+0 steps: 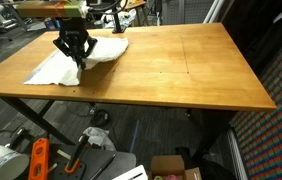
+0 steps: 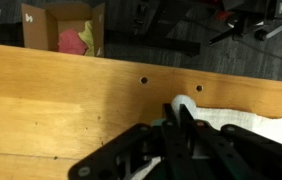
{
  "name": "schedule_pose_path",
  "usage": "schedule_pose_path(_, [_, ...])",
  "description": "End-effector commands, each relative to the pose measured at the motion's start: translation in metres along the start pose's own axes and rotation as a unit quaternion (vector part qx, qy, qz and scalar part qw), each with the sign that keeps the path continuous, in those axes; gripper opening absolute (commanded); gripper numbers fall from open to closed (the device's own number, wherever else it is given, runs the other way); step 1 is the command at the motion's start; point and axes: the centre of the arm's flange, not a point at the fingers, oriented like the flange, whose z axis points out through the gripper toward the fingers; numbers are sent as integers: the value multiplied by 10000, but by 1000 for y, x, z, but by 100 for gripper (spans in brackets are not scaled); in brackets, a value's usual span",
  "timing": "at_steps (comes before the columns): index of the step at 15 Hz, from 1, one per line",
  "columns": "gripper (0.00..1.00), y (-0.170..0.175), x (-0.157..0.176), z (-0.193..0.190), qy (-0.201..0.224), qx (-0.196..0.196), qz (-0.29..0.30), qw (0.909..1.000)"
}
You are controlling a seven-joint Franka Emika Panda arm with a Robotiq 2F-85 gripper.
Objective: Fold the towel in half
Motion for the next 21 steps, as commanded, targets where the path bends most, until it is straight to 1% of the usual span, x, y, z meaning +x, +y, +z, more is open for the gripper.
schedule_pose_path(1, [11, -46, -39, -27, 543, -793, 57, 9954])
schedule_pose_path(3, [10, -68, -49, -39, 776, -1200, 47, 9897])
schedule_pose_path(6, [10, -106, -64, -47, 1133, -1822, 0, 9767])
schedule_pose_path(9, [11, -156, -74, -46, 1445, -2454, 22, 9586])
schedule_pose_path(11, [10, -194, -75, -40, 1761, -2766, 152, 9446])
schedule_pose_path(12, [10, -216, -75, -35, 1983, -2806, 256, 9388])
schedule_pose_path(13, [10, -234, -76, -31, 2089, -2881, 297, 9341])
schedule_pose_path(16, [11, -285, -77, -17, 2410, -2812, 462, 9278])
schedule_pose_path(19, [11, -320, -79, 1, 2742, -2800, 528, 9185])
schedule_pose_path(21, [10, -336, -78, 12, 2964, -2798, 554, 9115])
